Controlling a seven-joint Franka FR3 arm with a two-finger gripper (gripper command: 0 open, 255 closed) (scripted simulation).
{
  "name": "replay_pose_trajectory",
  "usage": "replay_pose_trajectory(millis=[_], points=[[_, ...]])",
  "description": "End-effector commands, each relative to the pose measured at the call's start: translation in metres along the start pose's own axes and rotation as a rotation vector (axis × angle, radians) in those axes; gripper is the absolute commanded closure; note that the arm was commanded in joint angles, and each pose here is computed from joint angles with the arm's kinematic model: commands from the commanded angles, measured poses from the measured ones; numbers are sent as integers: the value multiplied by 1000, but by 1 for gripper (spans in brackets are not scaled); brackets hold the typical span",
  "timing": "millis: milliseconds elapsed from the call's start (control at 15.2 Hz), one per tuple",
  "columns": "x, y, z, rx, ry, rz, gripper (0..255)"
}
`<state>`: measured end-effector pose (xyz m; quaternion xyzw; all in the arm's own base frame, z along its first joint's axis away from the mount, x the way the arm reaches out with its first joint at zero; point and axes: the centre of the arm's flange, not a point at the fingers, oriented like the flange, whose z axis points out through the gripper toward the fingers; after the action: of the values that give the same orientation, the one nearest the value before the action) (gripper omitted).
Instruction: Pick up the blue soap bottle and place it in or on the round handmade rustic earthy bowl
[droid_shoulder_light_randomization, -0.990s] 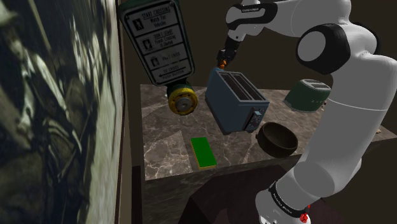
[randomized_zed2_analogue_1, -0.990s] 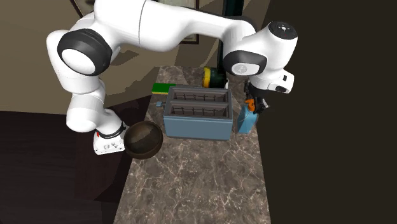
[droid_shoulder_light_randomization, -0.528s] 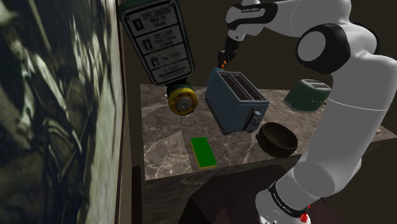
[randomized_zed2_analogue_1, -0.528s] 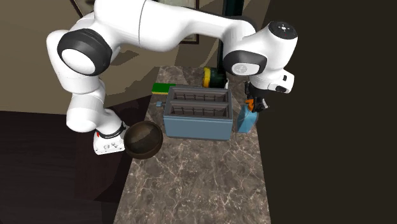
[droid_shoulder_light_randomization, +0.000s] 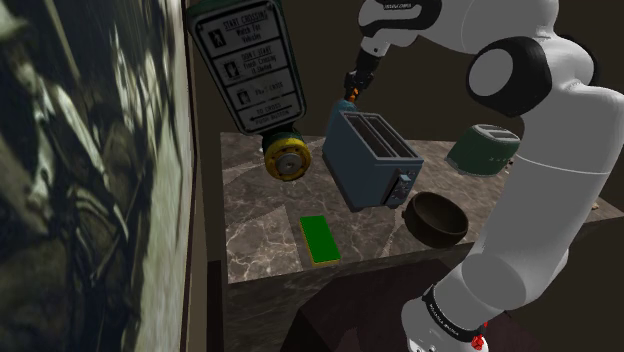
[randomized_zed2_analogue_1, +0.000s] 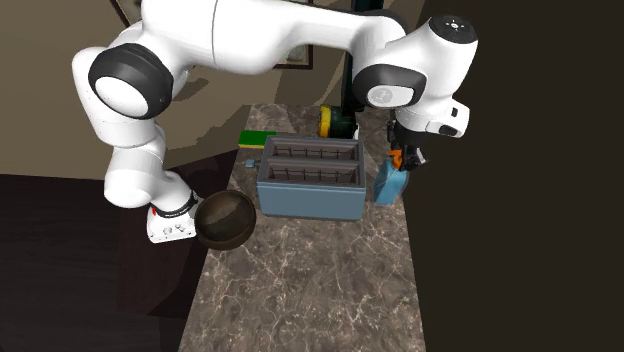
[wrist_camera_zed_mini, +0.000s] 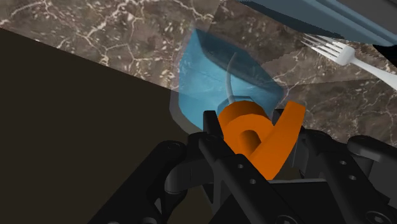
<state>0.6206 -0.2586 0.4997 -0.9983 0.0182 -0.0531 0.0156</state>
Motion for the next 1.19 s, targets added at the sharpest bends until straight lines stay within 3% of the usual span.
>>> replay_pose_trajectory(millis=[0,1122], points=[[1,0,-11,0,0,0,255],[11,-3,-100,0,0,0,255]])
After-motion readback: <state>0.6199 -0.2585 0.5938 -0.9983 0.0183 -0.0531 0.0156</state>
